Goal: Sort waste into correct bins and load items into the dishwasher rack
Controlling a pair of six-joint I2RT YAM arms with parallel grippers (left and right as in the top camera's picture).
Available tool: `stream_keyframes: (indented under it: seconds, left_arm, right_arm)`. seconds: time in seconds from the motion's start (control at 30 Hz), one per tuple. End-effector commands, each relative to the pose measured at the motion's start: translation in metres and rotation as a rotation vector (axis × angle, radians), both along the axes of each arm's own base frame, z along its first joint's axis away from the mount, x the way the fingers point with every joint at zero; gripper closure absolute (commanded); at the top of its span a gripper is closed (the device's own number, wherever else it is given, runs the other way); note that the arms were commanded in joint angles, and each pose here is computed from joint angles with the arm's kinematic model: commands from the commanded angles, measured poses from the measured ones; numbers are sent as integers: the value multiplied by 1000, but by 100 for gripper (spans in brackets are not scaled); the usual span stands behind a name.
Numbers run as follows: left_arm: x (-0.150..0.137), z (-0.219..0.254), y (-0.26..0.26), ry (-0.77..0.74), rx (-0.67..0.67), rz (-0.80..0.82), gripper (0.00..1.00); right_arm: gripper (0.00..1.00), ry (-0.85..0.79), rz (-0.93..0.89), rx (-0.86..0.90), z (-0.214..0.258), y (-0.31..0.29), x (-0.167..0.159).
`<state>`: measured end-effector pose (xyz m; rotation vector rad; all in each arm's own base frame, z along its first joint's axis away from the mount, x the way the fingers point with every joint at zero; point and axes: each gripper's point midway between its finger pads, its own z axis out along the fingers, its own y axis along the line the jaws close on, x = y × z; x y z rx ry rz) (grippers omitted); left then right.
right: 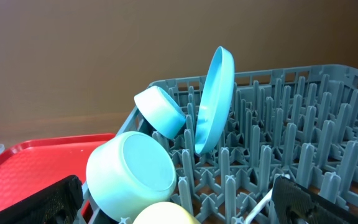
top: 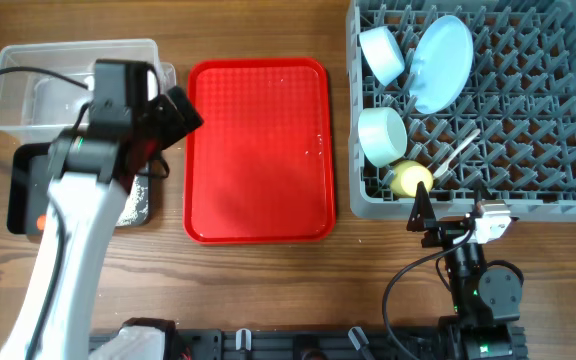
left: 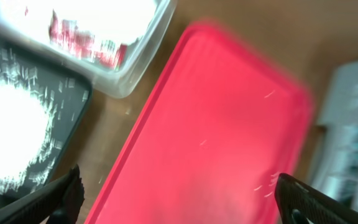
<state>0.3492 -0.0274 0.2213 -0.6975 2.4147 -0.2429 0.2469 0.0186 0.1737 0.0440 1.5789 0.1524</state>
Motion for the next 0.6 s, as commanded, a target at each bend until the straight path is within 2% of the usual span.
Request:
stream_keyframes:
  seconds: [0.0, 0.13, 0.2, 0.33, 0.57]
  left_arm:
    - [-13, 51, 8, -265, 13, 31, 0]
    - [-32, 70, 16, -541, -15, 55, 0]
    - [-46, 65, 23, -621, -19, 76, 0]
    - [-76, 44, 39, -754, -16, 127, 0]
    - [-101, 11, 46, -925, -21, 151, 0]
  right_arm:
    - [0, -16, 16, -17, 3, 2, -1]
    - [0, -16, 16, -16, 3, 2, -1]
    - [0, -16, 16, -17, 3, 2, -1]
    - [0, -16, 16, -17, 3, 2, -1]
    - [0, -16, 16, -17, 3, 2, -1]
